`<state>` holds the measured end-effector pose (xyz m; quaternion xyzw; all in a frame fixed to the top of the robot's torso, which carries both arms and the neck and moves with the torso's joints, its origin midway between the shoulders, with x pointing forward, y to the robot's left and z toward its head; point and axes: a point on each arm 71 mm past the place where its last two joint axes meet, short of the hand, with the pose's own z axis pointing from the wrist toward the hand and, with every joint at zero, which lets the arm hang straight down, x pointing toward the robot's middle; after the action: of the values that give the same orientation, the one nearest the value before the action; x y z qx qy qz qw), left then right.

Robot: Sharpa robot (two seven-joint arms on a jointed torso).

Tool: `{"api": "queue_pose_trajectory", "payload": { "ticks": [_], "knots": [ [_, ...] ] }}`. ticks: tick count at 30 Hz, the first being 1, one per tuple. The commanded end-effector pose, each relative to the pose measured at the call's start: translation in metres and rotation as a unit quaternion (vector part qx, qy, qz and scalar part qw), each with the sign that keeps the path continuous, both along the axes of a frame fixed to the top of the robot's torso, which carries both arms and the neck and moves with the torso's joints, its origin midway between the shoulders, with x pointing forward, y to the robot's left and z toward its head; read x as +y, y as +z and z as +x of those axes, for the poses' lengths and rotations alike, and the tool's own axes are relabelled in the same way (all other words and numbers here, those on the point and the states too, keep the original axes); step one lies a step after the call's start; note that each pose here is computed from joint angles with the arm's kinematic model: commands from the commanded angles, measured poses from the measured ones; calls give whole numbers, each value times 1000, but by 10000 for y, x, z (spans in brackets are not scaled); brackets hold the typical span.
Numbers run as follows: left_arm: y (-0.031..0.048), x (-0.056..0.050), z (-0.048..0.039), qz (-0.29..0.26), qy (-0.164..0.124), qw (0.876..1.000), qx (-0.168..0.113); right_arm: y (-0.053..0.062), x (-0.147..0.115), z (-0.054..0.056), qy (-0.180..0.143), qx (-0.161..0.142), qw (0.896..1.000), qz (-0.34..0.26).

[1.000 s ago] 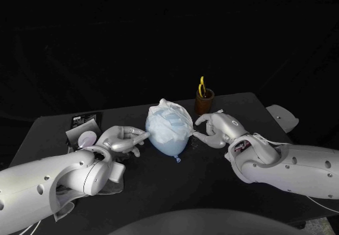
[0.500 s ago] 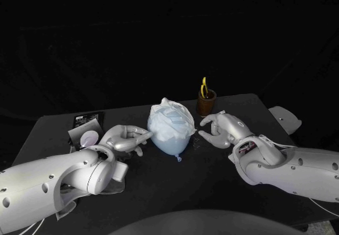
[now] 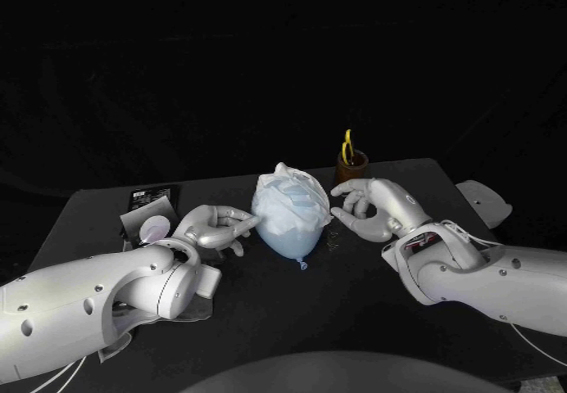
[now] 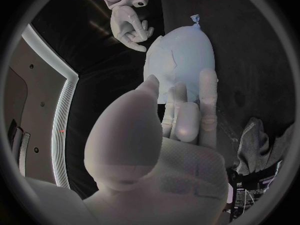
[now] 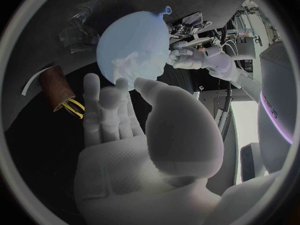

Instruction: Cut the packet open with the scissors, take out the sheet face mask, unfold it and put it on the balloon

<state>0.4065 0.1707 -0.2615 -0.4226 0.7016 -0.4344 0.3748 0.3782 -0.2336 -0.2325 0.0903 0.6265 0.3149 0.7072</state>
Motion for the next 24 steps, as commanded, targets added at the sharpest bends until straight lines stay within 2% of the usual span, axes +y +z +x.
{"api": "queue_pose_trajectory", "payload": {
  "ticks": [1,6,11,20,24],
  "knots": [
    [6,-2,10,3,10,1000,-2,112,-42,100,1,-10,998,66],
    [4,8,20,6,17,1000,-3,198,-80,293,4,27,994,108],
    [8,18,27,5,23,1000,-6,244,-54,498,26,72,989,126],
    [33,-20,15,-4,18,1000,-15,156,142,749,78,162,977,111],
    [48,-36,10,-8,15,1000,-22,132,205,815,94,188,972,102]
  ]
}}
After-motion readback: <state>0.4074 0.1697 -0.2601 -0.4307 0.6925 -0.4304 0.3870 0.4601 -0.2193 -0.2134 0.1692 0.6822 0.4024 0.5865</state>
